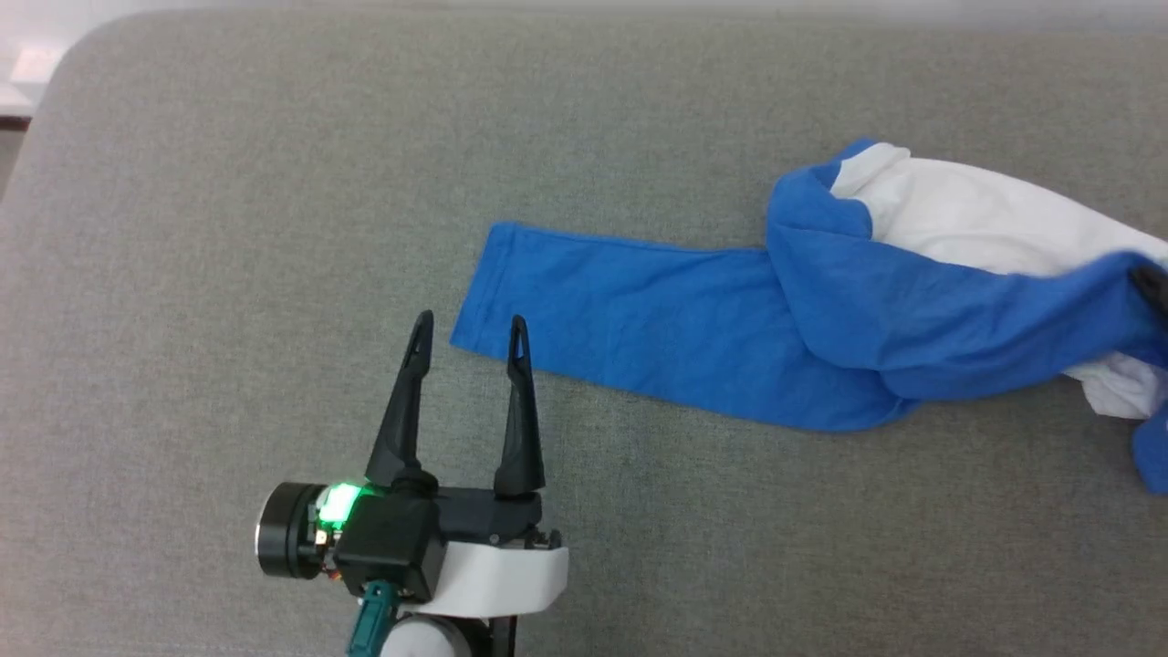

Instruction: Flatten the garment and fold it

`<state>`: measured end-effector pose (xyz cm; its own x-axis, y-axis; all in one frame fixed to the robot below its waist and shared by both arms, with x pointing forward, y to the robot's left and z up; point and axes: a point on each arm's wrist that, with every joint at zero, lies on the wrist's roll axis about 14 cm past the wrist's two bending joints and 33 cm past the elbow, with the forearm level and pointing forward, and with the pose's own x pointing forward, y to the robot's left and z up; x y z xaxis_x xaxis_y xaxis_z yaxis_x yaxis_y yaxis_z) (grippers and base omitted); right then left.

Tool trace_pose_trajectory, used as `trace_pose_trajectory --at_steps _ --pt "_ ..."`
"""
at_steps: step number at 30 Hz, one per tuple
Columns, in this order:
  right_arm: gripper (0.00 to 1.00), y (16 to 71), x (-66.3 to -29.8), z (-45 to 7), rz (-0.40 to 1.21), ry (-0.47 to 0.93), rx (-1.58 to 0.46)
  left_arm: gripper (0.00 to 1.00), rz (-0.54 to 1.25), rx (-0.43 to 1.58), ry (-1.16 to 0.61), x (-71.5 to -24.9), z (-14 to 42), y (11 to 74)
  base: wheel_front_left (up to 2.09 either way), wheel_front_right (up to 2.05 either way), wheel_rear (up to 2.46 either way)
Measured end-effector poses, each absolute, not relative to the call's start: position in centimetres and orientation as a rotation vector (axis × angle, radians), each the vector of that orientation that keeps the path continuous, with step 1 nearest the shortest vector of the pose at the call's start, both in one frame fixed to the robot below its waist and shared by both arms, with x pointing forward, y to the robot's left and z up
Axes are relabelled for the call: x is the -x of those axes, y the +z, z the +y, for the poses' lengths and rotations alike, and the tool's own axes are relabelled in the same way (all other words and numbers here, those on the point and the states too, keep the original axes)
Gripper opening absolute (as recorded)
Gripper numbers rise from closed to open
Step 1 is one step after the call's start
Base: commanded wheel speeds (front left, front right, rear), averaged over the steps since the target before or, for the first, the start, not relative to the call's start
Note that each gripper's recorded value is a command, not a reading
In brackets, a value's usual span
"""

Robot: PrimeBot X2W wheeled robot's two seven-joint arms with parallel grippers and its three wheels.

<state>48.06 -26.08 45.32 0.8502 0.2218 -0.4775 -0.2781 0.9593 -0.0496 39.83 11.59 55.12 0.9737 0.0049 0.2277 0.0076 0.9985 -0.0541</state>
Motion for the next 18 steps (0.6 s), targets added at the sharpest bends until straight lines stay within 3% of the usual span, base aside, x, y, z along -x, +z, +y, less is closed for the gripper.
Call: trace_pose_trajectory --at_steps 5,11,14,18 --pt "0.0 51.4 -49.2 -23.3 0.292 0.334 0.092 1.0 -0.264 0.057 0.008 -39.3 12.1 56.4 0.0 0.0 0.0" --pt "0.0 56.9 -47.1 -16.3 0.128 0.524 0.012 1.0 -0.291 0.058 0.012 -38.3 12.7 57.4 0.0 0.0 0.0" --pt "0.0 57.5 -44.9 -11.9 0.125 0.645 -0.057 1.0 -0.3 0.058 0.015 -37.9 12.9 57.7 0.0 0.0 0.0" --pt "0.0 53.8 -40.8 -6.9 0.273 0.794 -0.138 1.0 -0.297 0.054 0.029 -37.4 13.5 57.7 0.0 0.0 0.0"
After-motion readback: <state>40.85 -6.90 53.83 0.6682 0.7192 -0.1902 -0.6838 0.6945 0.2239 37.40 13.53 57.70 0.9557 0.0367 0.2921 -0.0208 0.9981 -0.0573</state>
